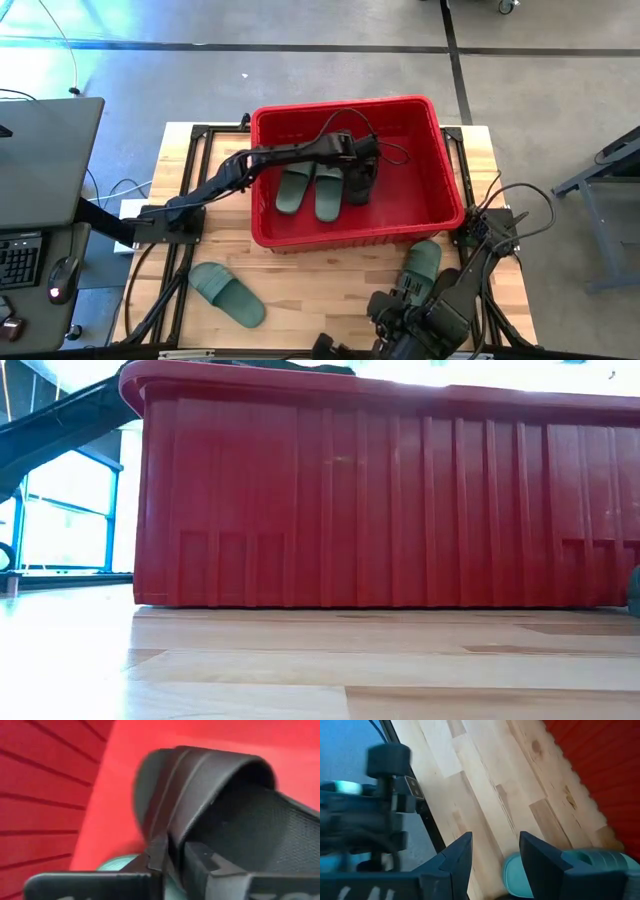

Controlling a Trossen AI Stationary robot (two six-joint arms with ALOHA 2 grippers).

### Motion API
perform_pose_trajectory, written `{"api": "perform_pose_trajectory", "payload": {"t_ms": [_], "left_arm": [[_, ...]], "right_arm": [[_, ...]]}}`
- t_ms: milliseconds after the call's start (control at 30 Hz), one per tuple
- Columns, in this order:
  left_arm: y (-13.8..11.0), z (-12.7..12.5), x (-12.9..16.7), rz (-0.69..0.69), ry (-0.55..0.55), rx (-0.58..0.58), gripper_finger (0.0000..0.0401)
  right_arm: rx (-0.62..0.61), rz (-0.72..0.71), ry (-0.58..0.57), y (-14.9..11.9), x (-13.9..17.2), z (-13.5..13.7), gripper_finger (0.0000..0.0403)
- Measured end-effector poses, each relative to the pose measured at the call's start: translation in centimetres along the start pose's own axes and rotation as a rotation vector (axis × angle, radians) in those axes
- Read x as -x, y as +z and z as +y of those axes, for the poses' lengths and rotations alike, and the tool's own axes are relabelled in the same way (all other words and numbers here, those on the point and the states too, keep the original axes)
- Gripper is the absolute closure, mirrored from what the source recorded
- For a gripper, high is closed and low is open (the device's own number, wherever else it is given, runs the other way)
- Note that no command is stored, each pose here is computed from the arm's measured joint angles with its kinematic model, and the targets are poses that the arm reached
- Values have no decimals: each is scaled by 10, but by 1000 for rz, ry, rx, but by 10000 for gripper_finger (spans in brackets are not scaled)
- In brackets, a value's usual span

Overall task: Pick and place slides into bin
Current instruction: Put the black slipper into the red bin

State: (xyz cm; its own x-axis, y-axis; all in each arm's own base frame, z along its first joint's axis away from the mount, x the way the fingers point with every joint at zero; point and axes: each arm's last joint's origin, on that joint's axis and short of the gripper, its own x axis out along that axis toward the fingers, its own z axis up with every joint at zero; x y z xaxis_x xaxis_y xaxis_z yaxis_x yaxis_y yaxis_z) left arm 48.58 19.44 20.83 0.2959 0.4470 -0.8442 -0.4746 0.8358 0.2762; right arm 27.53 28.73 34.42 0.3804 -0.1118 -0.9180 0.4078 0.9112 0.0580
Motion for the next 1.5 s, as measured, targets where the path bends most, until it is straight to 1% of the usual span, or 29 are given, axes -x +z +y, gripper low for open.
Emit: {"api": "perform_pose_trajectory", "payload": {"t_ms": [167,433,633,733,800,967,1067,1133,1200,1300,1433,1500], "left_arm": [[-3,1,-16,24,-91,11,316],[-2,1,-18,8,-84,14,224],[1,-6,-11,-14,-193,12,174],[5,-8,6,-52,-177,12,162],[10,-7,25,-94,-148,13,158],[19,-6,72,-194,-133,-36,162],[22,-5,101,-252,-140,-40,169],[24,-6,121,-300,-150,-42,172],[25,-7,140,-345,-167,-50,176],[25,-14,163,-406,-192,-64,180],[23,-26,187,-457,-219,-93,180],[21,-35,194,-468,-230,-120,179]], "right_arm": [[0,5,2,0,0,0,250],[1,10,4,-1,0,0,250],[2,43,16,-2,0,1,250],[26,46,18,-4,1,1,250],[40,51,24,-8,2,3,250],[72,138,72,-25,10,8,250],[46,148,82,-37,16,11,250],[6,153,87,-46,20,13,250],[-23,181,96,-57,25,15,250],[-38,262,111,-80,32,20,250],[21,343,91,-113,28,31,250],[21,356,64,-126,20,37,250]]}}
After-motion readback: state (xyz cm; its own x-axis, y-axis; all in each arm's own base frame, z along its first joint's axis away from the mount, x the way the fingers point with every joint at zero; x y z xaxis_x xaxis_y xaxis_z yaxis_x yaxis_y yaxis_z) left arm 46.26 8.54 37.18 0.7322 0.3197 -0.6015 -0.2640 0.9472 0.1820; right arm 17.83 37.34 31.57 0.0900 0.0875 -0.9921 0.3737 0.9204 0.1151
